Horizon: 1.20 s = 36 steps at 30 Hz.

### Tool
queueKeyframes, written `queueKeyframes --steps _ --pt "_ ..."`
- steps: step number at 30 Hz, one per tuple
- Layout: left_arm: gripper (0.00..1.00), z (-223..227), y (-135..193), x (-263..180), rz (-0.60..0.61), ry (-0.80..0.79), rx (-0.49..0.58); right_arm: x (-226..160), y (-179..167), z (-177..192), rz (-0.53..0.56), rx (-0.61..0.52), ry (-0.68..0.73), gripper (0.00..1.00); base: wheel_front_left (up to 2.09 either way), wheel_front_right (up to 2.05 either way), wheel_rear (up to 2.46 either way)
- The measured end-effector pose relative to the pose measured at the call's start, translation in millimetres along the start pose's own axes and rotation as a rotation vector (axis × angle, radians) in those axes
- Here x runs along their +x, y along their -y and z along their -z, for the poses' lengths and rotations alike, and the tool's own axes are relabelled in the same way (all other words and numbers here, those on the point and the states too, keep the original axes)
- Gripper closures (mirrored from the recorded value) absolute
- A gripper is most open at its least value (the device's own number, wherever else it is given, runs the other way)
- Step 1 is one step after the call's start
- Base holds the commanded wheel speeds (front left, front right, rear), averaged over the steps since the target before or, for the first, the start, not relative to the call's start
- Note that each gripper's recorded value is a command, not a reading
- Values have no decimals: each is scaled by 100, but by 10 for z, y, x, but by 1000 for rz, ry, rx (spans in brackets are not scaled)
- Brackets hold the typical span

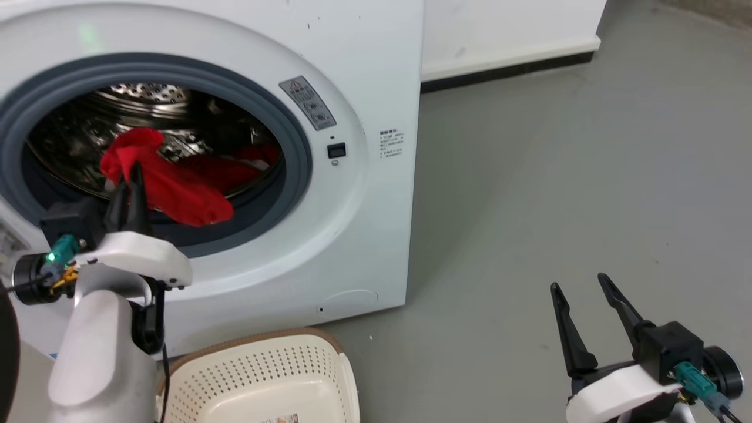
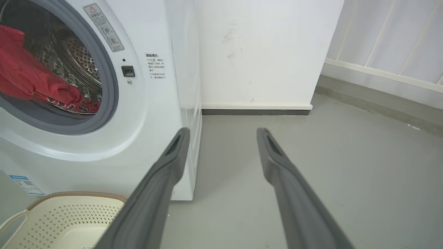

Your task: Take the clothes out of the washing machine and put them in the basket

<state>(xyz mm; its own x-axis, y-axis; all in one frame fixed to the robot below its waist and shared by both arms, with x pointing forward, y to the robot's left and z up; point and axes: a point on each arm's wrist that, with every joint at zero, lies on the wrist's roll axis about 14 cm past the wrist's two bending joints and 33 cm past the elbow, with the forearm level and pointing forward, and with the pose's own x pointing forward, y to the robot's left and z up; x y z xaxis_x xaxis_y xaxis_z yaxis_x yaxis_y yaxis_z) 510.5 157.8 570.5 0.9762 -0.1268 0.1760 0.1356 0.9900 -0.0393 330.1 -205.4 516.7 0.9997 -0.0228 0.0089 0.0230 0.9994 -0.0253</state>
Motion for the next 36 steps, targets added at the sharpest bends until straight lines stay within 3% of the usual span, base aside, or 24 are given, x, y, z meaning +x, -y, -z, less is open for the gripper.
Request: queueKeyframes --steps 2,7,15,27,28,36 --pt "100 -307 146 -279 30 98 -10 -73 -8 -76 -4 2 19 0 0 0 0" --pt "100 -471 197 -521 38 152 -15 -89 -79 -90 -28 0 18 0 0 0 0" --pt "100 -455 399 -980 54 121 -64 -58 -211 -103 -71 -4 13 0 0 0 0" --pt "100 791 383 -1790 -59 -299 -192 41 -353 -26 -116 -19 -27 0 0 0 0" --pt "100 1104 438 -1943 -66 -399 -217 80 -371 16 -121 -21 -43 0 0 0 0" --pt "100 1871 526 -2126 -75 -640 -258 332 -395 131 -129 -24 -76 0 0 0 0"
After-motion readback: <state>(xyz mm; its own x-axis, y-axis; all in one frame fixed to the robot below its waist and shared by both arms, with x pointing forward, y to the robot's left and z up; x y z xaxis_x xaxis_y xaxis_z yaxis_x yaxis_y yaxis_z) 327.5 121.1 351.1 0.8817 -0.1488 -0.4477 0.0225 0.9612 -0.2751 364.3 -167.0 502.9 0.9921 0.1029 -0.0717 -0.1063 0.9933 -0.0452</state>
